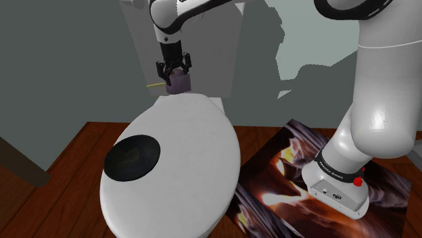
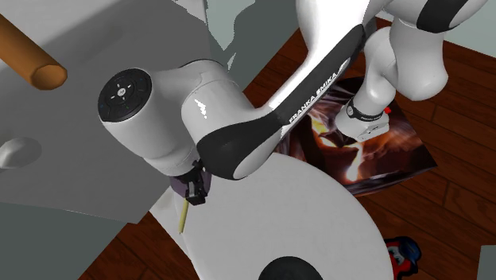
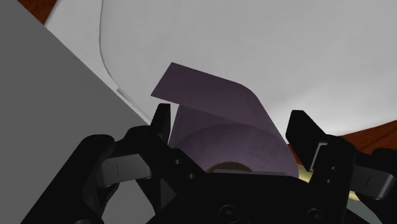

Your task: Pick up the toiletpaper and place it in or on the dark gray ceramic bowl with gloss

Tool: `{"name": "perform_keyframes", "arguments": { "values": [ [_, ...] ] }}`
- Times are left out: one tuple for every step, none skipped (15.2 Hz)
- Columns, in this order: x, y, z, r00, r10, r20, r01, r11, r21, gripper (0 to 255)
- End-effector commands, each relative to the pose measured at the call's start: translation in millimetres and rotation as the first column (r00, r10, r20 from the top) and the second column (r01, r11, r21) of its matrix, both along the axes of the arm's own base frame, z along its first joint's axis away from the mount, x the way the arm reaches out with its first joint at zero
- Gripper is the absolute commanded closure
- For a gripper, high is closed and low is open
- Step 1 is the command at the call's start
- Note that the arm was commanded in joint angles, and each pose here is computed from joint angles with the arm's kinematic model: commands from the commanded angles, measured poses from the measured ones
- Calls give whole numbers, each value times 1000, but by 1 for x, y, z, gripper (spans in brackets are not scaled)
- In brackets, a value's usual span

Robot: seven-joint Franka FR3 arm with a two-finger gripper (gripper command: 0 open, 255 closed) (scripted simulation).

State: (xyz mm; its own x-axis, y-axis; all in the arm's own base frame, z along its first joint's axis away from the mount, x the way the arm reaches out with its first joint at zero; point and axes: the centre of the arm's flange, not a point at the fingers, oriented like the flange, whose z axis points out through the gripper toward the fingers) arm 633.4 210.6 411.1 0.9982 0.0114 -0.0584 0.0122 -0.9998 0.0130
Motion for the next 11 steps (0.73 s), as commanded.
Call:
{"name": "perform_keyframes", "arguments": {
  "values": [
    [0, 0, 11, 1000, 0, 0, 0, 1000, 0, 255],
    [0, 0, 17, 1000, 0, 0, 0, 1000, 0, 255],
    [0, 0, 22, 1000, 0, 0, 0, 1000, 0, 255],
    [0, 0, 27, 1000, 0, 0, 0, 1000, 0, 255],
    [0, 0, 32, 1000, 0, 0, 0, 1000, 0, 255],
    [0, 0, 38, 1000, 0, 0, 0, 1000, 0, 255],
    [0, 0, 43, 1000, 0, 0, 0, 1000, 0, 255],
    [0, 0, 48, 1000, 0, 0, 0, 1000, 0, 255],
    [0, 0, 54, 1000, 0, 0, 0, 1000, 0, 255],
    [0, 0, 56, 1000, 0, 0, 0, 1000, 0, 255],
    [-7, 11, 56, 1000, 0, 0, 0, 1000, 0, 255]
  ]
}}
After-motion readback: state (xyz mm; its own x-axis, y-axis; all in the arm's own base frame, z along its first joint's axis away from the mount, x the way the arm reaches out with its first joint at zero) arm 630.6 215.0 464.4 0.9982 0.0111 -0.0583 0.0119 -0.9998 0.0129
